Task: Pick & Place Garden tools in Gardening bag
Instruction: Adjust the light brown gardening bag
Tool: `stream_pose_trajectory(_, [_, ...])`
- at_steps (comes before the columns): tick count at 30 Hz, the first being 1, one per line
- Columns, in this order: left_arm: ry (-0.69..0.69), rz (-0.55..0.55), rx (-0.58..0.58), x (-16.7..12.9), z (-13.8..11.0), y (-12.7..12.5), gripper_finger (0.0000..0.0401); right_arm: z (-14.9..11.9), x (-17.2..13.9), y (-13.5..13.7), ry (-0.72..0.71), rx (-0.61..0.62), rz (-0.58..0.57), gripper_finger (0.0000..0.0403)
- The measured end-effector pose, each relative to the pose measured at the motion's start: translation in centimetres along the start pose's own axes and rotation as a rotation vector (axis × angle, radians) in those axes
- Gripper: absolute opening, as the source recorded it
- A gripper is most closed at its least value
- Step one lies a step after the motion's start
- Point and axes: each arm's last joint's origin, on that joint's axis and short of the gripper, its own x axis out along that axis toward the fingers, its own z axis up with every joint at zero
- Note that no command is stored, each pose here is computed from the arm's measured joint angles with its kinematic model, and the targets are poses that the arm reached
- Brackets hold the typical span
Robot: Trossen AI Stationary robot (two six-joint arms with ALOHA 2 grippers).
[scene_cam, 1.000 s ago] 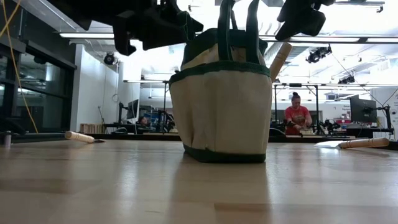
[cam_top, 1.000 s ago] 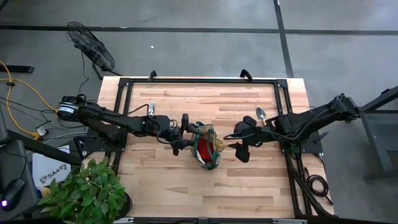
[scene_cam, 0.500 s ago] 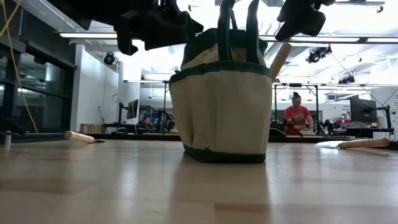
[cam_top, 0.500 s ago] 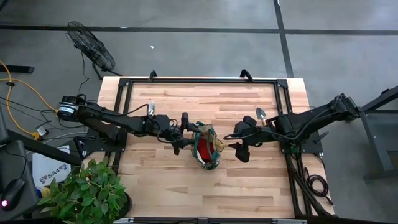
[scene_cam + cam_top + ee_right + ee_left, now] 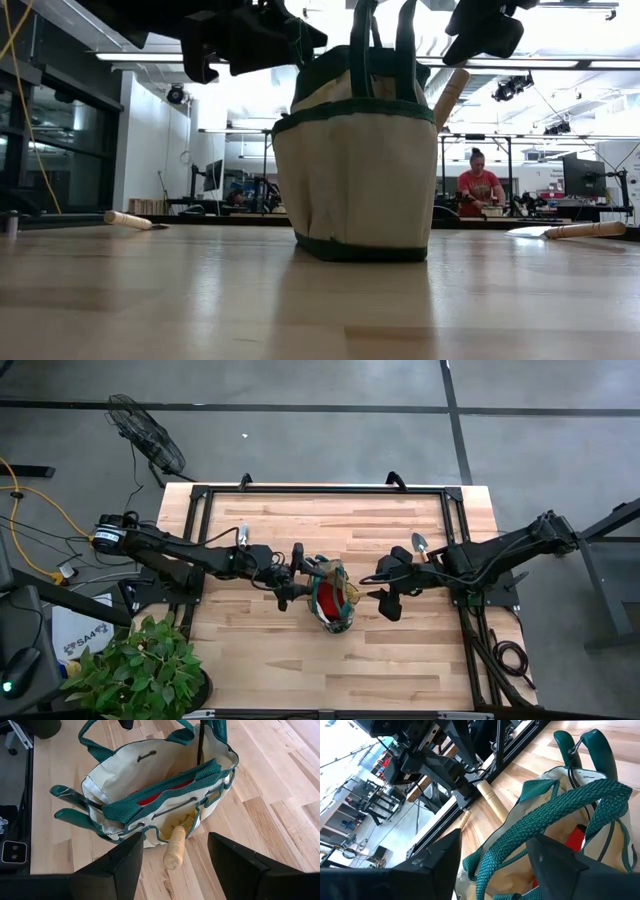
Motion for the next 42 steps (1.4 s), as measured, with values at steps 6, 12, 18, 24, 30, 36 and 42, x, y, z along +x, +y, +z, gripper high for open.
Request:
stream_pose_trajectory(6, [0.003, -0.003, 0.001, 0.0, 0.0, 0.0, 0.0147, 0.0, 0.0, 0.0, 0.0, 0.0, 0.0, 0.0215])
stream_pose_trajectory(12, [0.005, -0.004, 0.001, 0.0, 0.0, 0.0, 0.0078, 0.0, 0.0, 0.0, 0.0, 0.0, 0.0, 0.0215])
stream_pose_trajectory(18, [0.017, -0.015, -0.024, 0.0, -0.2, -0.2, 0.0016, 0.0, 0.0, 0.0, 0.0, 0.0, 0.0, 0.0215])
stream_pose_trajectory(24, [0.025, -0.016, -0.079, 0.0, -0.2, -0.2, 0.0011, 0.0, 0.0, 0.0, 0.0, 0.0, 0.0, 0.0215])
stream_pose_trajectory(30, [0.079, 0.062, -0.162, 0.0, -0.3, 0.1, 0.0005, 0.0, 0.0, 0.0, 0.0, 0.003, 0.0, 0.0215])
stream_pose_trajectory(36, [0.102, 0.178, -0.236, -0.1, -0.2, 0.6, 0.0003, 0.0, 0.0, 0.0, 0.0, 0.018, -0.001, 0.0215])
stream_pose_trajectory(42, [0.145, 0.253, -0.277, -0.1, -0.3, 0.8, 0.0002, 0.0, 0.0, 0.0, -0.004, 0.041, -0.007, 0.0215])
